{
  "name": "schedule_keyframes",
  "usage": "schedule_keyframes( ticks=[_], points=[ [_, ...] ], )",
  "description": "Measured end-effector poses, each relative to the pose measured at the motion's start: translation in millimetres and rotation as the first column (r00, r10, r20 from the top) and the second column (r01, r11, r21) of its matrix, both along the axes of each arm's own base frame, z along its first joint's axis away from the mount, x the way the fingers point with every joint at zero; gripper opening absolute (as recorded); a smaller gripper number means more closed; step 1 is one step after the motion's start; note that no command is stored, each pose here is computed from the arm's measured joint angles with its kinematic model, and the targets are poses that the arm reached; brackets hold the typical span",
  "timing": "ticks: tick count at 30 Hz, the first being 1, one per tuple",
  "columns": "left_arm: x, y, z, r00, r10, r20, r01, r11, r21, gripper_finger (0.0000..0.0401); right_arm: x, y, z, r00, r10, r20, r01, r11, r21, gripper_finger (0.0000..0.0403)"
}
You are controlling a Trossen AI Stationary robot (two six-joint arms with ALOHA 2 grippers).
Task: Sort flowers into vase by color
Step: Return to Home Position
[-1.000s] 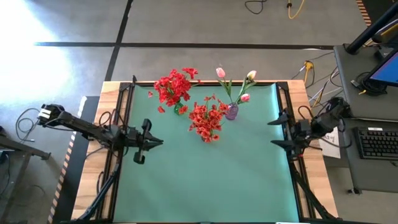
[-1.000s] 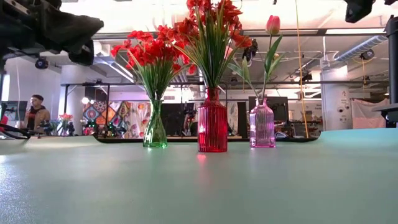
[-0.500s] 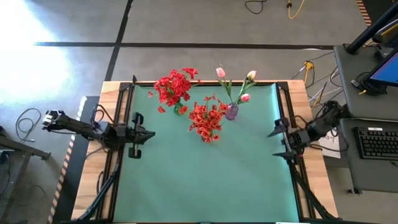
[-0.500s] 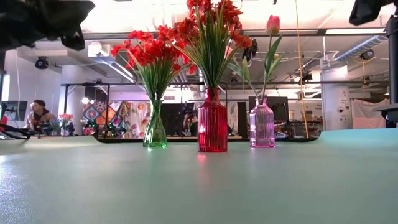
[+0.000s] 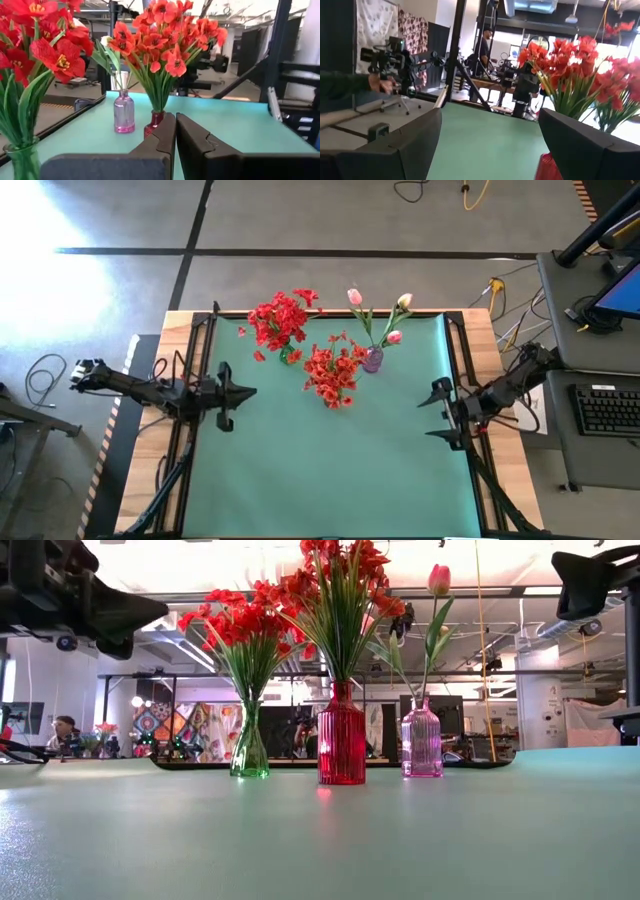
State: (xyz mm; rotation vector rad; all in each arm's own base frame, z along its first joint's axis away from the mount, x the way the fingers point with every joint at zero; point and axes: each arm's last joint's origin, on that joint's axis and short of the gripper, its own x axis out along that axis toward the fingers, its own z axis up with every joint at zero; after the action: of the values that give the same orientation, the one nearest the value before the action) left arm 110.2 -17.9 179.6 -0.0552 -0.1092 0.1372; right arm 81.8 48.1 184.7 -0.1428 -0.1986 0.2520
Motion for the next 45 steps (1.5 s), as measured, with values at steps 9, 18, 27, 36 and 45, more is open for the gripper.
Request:
schedule_keyframes(
  ticks=[9, 18, 27, 36, 45],
  points=[
    [3.3, -0.9, -2.6, 0.999, 0.003, -0.049, -0.002, 1.000, 0.021, 0.0000, 0.1, 0.1, -0.4, 1.000, 0.016, -0.025, -0.014, 0.997, 0.082, 0.0325],
    [6.3, -1.7, -5.3, 0.996, 0.003, -0.085, -0.001, 1.000, 0.031, 0.0000, 0.1, 0.1, -0.4, 1.000, 0.016, -0.025, -0.014, 0.997, 0.082, 0.0325],
    [9.0, -2.4, -9.0, 0.992, 0.004, -0.123, 0.001, 0.999, 0.041, 0.0000, 0.1, 0.1, -0.4, 1.000, 0.016, -0.025, -0.014, 0.997, 0.082, 0.0325],
    [11.3, -3.0, -12.2, 0.988, 0.005, -0.155, 0.003, 0.999, 0.050, 0.0000, 0.1, 0.1, -0.5, 1.000, 0.016, -0.025, -0.014, 0.997, 0.081, 0.0325],
    [13.4, -3.6, -15.5, 0.982, 0.007, -0.187, 0.004, 0.998, 0.059, 0.0000, 0.1, 0.1, -0.6, 1.000, 0.016, -0.026, -0.014, 0.997, 0.081, 0.0325]
  ],
)
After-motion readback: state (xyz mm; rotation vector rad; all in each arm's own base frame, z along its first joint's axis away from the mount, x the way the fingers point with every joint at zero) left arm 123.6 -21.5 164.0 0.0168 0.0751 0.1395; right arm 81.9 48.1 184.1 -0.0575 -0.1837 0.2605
